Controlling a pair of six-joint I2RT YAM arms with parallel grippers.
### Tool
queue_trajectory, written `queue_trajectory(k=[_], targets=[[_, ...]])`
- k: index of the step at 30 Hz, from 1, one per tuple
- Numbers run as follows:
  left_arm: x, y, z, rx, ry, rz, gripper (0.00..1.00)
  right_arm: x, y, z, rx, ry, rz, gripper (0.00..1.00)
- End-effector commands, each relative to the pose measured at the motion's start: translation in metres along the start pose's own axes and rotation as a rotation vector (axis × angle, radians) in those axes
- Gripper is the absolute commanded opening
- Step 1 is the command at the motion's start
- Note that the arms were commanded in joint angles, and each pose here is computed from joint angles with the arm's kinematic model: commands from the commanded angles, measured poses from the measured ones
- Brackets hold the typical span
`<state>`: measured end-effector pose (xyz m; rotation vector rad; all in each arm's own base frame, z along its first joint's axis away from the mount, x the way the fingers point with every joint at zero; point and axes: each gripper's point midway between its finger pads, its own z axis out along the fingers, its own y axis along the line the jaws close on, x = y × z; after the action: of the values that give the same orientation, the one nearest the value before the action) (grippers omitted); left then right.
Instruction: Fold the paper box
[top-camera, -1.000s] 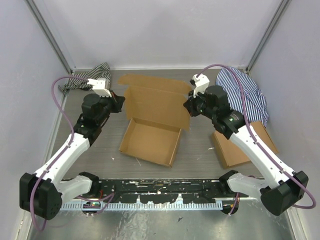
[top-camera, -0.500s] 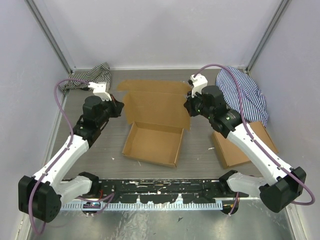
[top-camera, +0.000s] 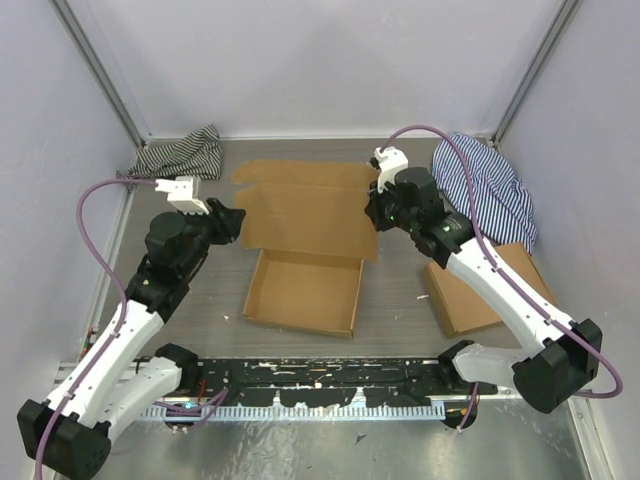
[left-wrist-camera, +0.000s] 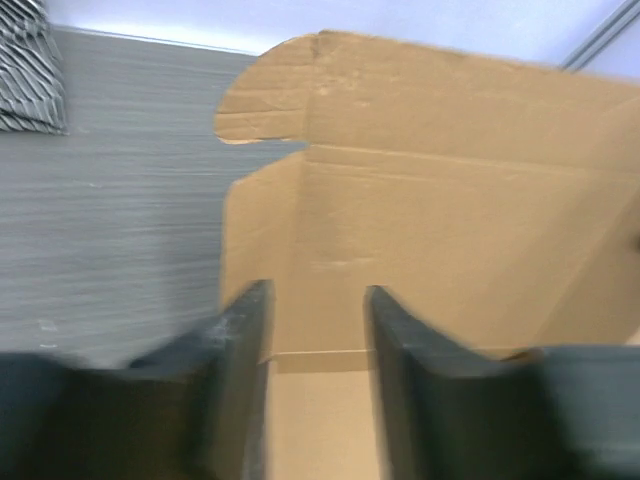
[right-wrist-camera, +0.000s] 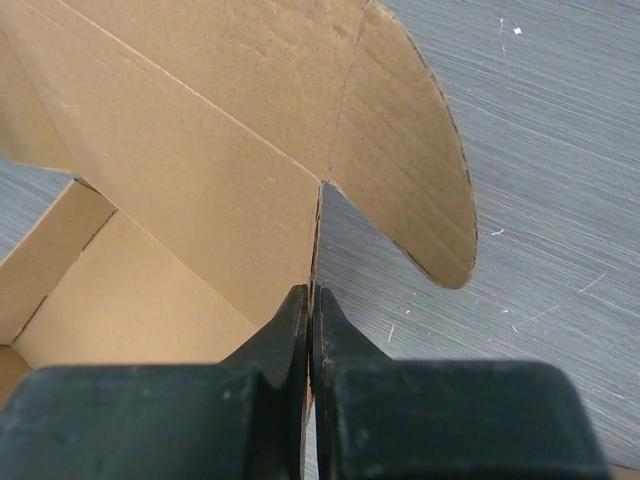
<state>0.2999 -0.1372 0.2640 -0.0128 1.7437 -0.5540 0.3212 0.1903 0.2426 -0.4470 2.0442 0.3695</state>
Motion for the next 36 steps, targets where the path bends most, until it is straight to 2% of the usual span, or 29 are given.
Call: queue_trajectory(k=[1, 3, 5, 8, 15, 23, 27, 30, 34, 36], targets=[[0.016, 0.026, 0.012, -0.126, 0.058, 0.047, 0.69, -0.039, 0.012, -0.018, -0.049, -0.129, -0.003, 0.03], [0.017, 0.030, 0.024, -0.163, 0.105, 0.061, 0.82, -0.039, 0.012, -0.024, -0.053, -0.133, -0.009, 0.03], [0.018, 0.028, 0.037, -0.162, 0.141, 0.065, 0.87, -0.038, 0.014, -0.028, -0.065, -0.134, -0.015, 0.03], [0.021, 0.024, 0.051, -0.142, 0.164, 0.075, 0.87, -0.037, 0.016, -0.034, -0.078, -0.138, -0.025, 0.03], [0.005, 0.028, 0.061, -0.143, 0.065, 0.108, 0.87, -0.032, 0.021, -0.039, -0.114, -0.132, -0.034, 0.03], [0.010, 0.025, 0.083, -0.108, 0.097, 0.152, 0.81, -0.029, 0.025, -0.037, -0.139, -0.118, -0.041, 0.03], [0.014, 0.027, 0.086, -0.109, 0.100, 0.159, 0.72, -0.029, 0.025, -0.039, -0.139, -0.125, -0.045, 0.03], [0.014, 0.027, 0.084, -0.107, 0.091, 0.152, 0.57, -0.028, 0.024, -0.039, -0.134, -0.122, -0.048, 0.03], [0.008, 0.025, 0.076, -0.104, 0.067, 0.138, 0.32, -0.028, 0.022, -0.036, -0.123, -0.116, -0.042, 0.03], [0.004, 0.022, 0.070, -0.103, 0.061, 0.123, 0.13, -0.028, 0.022, -0.033, -0.116, -0.109, -0.032, 0.03]])
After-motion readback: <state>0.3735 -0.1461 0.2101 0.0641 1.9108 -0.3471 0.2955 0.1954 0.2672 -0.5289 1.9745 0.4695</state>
